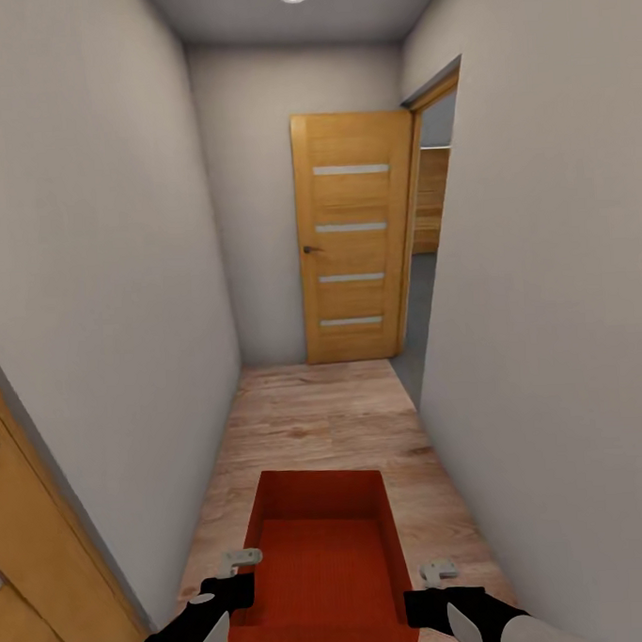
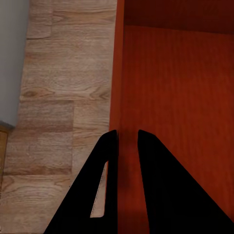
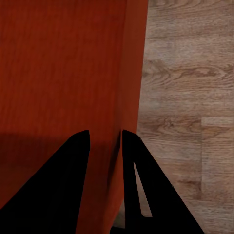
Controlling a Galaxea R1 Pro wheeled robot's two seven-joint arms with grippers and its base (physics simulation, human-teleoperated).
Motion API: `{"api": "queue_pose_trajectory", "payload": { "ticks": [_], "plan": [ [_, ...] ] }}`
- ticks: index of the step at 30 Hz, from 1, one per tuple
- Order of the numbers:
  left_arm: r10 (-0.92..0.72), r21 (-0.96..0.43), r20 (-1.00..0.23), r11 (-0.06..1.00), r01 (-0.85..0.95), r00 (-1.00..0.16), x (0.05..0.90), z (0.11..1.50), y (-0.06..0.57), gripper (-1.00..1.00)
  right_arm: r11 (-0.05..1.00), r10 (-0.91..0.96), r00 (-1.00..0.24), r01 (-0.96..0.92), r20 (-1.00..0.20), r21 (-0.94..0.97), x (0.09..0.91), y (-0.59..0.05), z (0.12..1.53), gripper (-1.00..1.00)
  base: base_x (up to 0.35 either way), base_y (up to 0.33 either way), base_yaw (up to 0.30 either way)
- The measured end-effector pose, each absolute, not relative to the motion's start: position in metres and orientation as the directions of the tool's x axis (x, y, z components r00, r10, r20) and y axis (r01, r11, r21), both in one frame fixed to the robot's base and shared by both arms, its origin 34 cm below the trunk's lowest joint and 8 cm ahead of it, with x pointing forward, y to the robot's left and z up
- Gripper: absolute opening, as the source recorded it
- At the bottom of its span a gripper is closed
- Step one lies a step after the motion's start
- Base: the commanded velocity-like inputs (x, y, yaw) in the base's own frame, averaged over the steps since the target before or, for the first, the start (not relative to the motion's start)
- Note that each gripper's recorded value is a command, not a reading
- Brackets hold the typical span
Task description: Move the two storage containers from the living room to the garage. In the garage, place one container on the floor and stack the other container on top of it (either order is fine).
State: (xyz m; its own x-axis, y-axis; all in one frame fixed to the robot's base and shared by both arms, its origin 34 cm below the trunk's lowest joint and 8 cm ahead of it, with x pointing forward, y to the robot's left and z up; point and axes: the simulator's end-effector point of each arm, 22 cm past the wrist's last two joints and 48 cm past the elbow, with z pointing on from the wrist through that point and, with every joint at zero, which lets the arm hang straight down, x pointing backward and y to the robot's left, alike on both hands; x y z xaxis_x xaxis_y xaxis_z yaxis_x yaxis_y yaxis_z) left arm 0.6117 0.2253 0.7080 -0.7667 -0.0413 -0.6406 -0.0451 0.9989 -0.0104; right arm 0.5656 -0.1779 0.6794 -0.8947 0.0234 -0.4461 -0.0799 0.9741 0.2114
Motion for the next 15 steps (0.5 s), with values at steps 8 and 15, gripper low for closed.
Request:
{"api": "queue_pose_trajectory", "payload": {
  "ticks": [8,15],
  "plan": [
    [-0.041,-0.01,-0.641,0.999,-0.045,-0.767,0.6117,0.708,0.2252,-1.0,0.974,0.023,-0.895,-0.08,-0.446,0.211,0.5657,-0.178,0.6794,-1.0,0.34,0.116,0.0],
    [-0.041,-0.01,-0.641,0.999,-0.045,-0.767,0.6117,0.708,0.2252,-1.0,0.974,0.023,-0.895,-0.08,-0.446,0.211,0.5657,-0.1779,0.6794,-1.0,0.34,0.113,0.0]
  ]
}}
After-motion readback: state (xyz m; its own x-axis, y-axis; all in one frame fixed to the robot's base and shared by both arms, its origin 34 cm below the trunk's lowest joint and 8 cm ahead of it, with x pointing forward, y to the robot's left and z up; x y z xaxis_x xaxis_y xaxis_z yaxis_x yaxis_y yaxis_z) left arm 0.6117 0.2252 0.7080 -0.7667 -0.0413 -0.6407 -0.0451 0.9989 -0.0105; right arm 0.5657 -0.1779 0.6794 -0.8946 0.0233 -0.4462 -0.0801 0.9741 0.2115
